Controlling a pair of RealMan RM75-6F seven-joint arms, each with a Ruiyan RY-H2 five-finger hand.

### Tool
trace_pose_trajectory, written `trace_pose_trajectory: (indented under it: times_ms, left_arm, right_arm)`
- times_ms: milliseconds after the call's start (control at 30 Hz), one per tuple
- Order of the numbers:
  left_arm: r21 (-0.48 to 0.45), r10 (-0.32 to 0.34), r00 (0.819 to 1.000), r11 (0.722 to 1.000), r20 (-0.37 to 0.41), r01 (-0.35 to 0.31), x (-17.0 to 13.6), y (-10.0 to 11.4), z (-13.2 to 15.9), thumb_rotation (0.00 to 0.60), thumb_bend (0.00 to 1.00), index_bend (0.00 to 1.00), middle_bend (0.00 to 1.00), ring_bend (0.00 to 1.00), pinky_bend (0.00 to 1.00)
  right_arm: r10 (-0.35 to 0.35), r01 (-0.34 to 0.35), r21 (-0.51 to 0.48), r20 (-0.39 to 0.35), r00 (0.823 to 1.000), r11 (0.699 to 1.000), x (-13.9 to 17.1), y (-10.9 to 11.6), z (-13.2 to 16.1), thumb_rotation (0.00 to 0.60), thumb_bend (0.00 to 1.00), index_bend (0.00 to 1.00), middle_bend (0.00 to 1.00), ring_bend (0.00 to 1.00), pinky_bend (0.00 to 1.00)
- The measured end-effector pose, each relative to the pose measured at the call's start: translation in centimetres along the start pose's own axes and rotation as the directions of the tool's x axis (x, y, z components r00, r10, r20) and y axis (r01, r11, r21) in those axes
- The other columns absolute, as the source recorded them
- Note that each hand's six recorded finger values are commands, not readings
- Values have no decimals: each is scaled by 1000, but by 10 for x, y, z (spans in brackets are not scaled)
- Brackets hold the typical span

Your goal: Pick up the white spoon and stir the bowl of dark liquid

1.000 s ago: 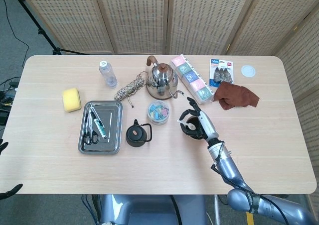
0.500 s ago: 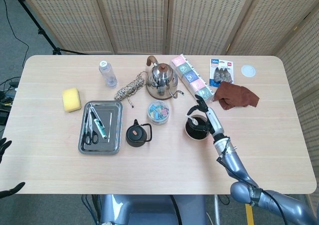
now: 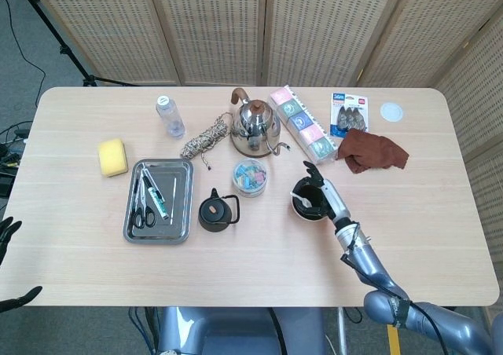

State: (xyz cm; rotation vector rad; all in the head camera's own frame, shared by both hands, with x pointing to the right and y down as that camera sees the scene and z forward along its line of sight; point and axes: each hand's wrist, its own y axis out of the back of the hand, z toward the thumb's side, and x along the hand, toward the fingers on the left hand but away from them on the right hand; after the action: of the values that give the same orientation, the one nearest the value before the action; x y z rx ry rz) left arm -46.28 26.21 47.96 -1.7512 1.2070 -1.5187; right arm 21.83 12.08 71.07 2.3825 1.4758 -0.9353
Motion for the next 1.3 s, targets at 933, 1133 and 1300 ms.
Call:
trace_pose_trajectory:
  times_ms: [933,1133,1300]
  left_arm:
    - [21,-22,999,1000,-25,23,9,-8,1,600,0,0,0,0,0]
    - [23,-26,1000,999,-17,26,8,-9,4,600,0,0,0,0,0]
    - [24,-27,1000,999,-13,27,8,-10,5,600,0,0,0,0,0]
  right_arm:
    - [-72,72,2,11,997,997,-12,39,-15,600,567,556,0,0,0]
    - [-64,63,10,25,998,998,0,48,-19,600,568,556,0,0,0]
    - [-47,47,14,33,998,999,9,50,-20,600,569,556,0,0,0]
